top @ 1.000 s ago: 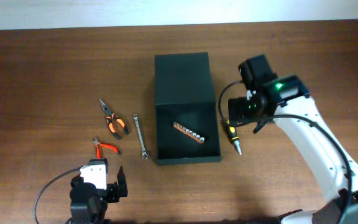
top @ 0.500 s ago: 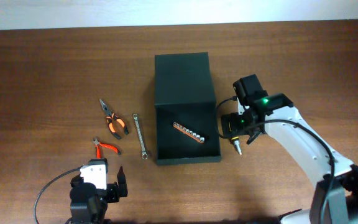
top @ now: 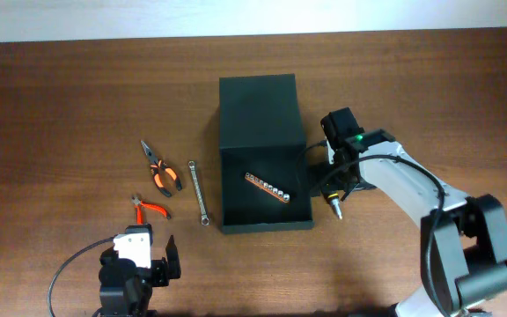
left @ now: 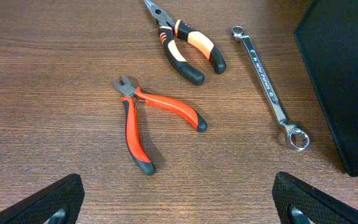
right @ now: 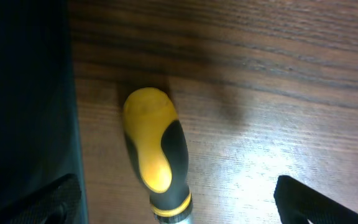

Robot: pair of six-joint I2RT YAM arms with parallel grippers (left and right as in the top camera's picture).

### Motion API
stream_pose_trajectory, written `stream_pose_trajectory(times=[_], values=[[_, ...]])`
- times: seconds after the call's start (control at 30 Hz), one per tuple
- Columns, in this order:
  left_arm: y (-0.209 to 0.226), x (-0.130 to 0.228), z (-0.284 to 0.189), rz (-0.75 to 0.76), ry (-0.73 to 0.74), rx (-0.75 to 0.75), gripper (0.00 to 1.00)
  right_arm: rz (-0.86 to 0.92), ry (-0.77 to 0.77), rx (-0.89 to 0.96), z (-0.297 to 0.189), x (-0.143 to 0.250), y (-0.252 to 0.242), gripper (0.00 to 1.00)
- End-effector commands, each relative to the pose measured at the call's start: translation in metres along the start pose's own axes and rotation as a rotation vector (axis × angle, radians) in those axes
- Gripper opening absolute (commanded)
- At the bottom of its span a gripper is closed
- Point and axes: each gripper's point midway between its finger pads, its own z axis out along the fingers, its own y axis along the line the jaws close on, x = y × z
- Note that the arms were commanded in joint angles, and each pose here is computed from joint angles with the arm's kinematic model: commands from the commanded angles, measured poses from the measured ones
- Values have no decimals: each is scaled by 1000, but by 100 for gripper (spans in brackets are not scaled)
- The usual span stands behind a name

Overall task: Pack container
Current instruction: 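Move the right gripper down onto the yellow-black screwdriver and grasp it, then lift the screwdriver into the box and release it beside the strip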

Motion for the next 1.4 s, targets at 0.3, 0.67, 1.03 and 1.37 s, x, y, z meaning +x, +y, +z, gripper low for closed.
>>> stream_pose_trajectory(times=[0.3, 0.67, 1.03, 1.37], values=[[2, 1, 1, 12, -4, -9, 99, 2, 77, 11, 36, 8, -2, 84], [2, 1, 1, 12, -4, -9, 99, 2, 70, 10, 35, 5, -2, 27], [2, 1, 1, 12, -4, -9, 99, -17, -11, 2, -15, -25, 3, 24], [2, 1, 1, 12, -4, -9, 99, -337, -190, -108, -116, -61, 45, 21]])
